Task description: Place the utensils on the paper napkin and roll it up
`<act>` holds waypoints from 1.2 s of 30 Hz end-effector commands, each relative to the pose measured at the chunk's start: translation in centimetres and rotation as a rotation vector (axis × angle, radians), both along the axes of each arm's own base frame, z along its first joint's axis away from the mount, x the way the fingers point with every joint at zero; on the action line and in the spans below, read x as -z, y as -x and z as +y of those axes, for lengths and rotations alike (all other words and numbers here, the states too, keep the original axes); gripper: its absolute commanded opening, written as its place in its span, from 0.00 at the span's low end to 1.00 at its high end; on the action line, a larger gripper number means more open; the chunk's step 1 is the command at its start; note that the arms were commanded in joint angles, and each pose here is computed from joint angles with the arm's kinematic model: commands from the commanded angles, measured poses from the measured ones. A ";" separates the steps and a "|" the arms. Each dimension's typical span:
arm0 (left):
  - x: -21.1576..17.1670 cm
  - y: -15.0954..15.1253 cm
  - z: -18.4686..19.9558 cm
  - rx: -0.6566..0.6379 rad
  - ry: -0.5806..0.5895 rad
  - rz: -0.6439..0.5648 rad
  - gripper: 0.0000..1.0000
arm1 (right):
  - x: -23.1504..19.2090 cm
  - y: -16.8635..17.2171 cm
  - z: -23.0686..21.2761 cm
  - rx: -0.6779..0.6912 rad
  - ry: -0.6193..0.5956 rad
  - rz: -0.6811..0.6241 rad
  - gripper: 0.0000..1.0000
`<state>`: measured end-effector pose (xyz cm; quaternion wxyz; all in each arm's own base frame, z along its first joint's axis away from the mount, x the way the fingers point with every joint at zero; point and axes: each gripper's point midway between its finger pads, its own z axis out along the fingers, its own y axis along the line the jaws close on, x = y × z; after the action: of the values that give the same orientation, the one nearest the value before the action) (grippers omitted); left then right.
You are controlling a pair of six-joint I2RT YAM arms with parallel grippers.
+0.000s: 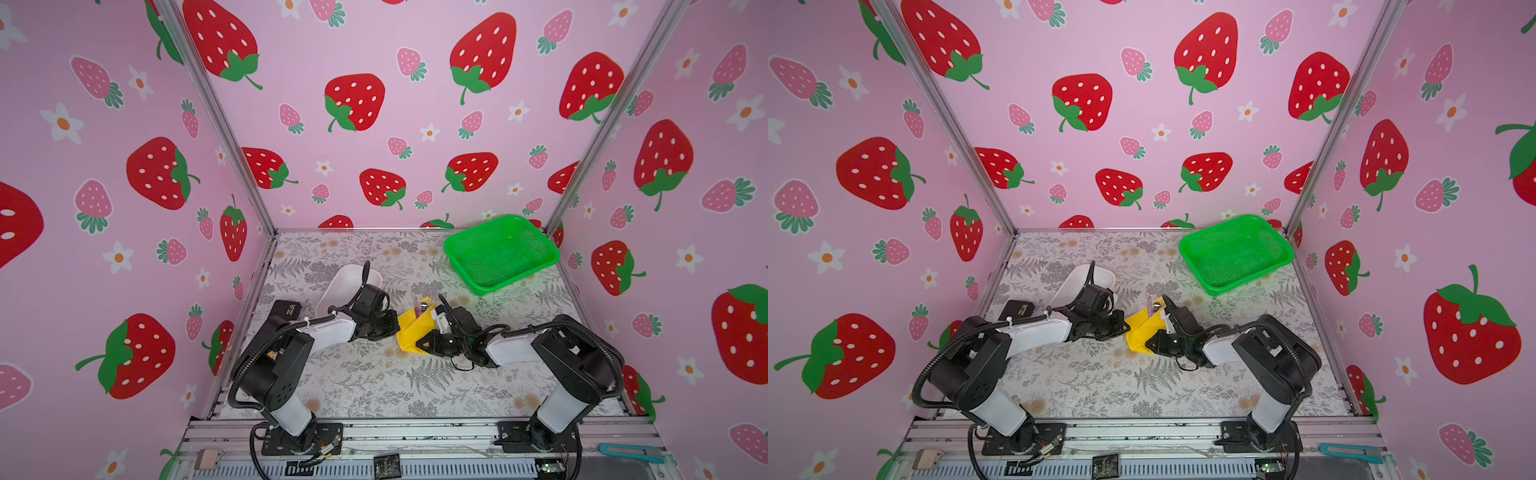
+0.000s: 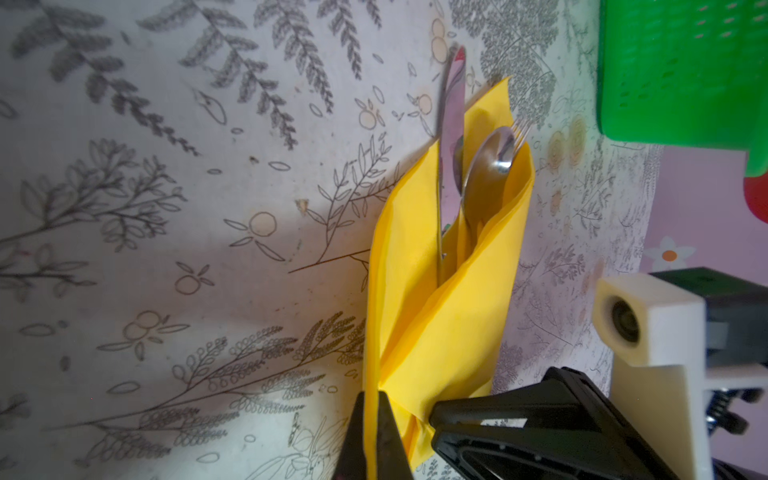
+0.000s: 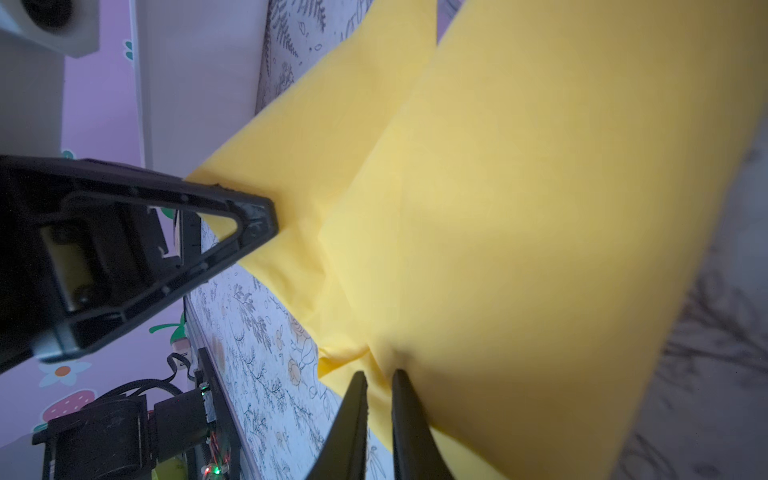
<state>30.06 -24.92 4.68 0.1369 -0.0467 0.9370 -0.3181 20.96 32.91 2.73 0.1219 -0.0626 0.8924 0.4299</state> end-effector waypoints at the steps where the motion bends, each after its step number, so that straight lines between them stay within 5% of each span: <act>1: -2.8 -0.3 -1.3 0.055 0.051 -0.038 0.02 | 0.7 0.1 -0.6 0.024 0.024 0.018 0.16; 16: -5.4 -0.4 -4.3 0.060 0.203 0.077 0.03 | 0.2 0.0 -0.5 0.026 -0.012 0.030 0.15; 36: -4.0 -1.4 -4.3 -0.007 0.151 0.110 0.03 | -1.3 0.1 -1.1 0.025 -0.039 0.000 0.17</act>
<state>30.80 -28.79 8.15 0.0802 -0.0753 0.9157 -0.3865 21.26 32.37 4.20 0.1299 -0.0502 0.8827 0.4489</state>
